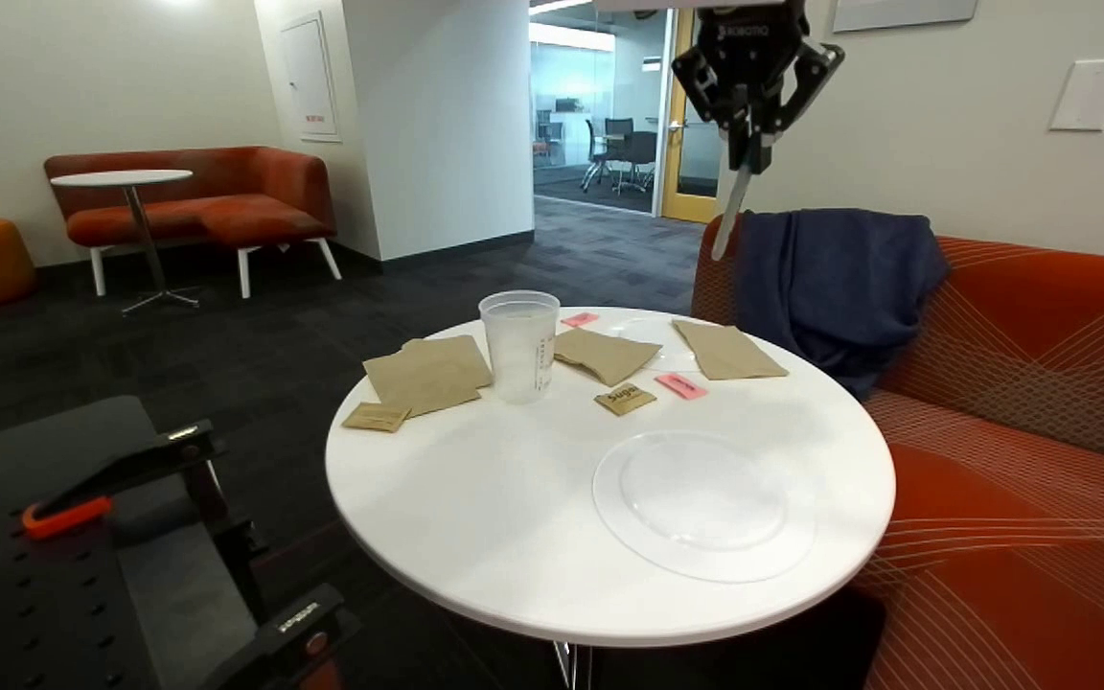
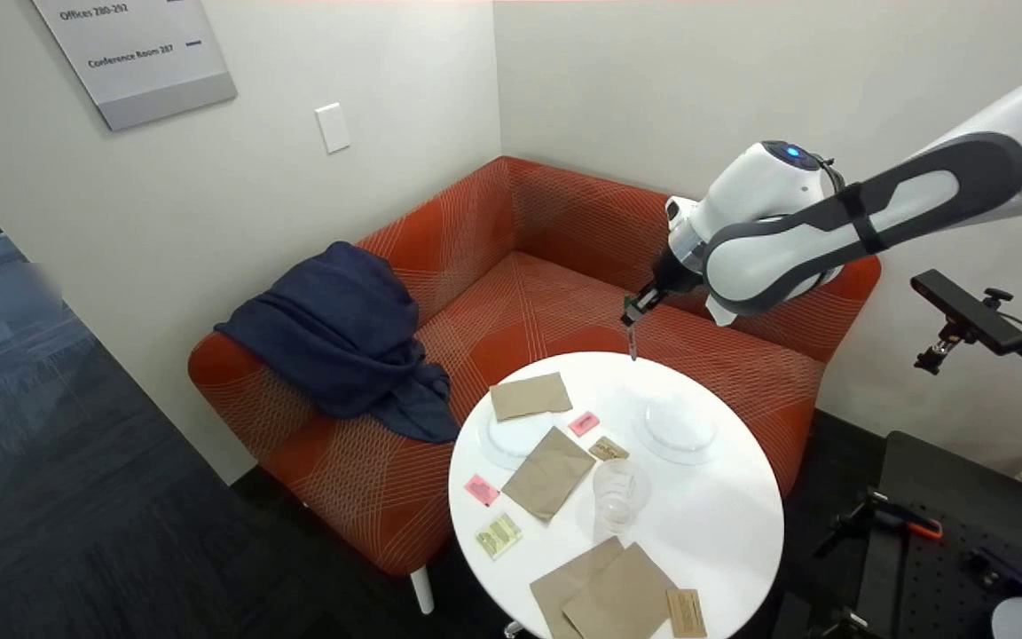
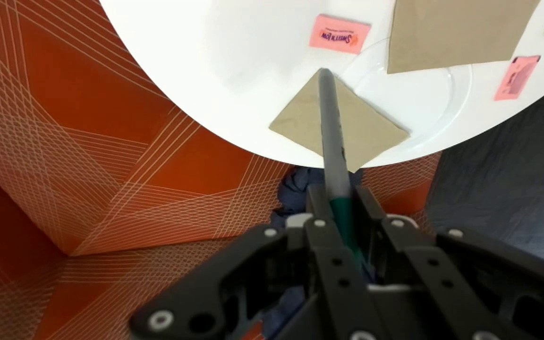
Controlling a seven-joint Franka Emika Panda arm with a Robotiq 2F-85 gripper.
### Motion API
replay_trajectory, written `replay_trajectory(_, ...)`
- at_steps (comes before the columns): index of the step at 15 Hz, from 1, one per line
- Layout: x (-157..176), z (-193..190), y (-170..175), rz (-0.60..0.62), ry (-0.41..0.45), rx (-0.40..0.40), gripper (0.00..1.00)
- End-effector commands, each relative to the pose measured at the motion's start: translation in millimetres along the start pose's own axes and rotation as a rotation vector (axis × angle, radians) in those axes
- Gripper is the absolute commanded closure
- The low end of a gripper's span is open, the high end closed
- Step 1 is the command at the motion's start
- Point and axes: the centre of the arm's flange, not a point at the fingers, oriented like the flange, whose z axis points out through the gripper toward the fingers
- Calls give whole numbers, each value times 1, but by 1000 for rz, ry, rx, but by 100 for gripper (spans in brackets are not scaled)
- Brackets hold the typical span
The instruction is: Take the green pen out of the clear cup
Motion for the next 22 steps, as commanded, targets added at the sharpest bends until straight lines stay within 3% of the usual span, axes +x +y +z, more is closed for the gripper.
replay_trajectory(1, 24, 27, 7, 87, -53, 28, 95)
replay_trajectory(12, 29, 95, 24, 252, -224, 12, 95)
replay_trajectory(22, 13, 156, 27, 312, -307, 8, 95)
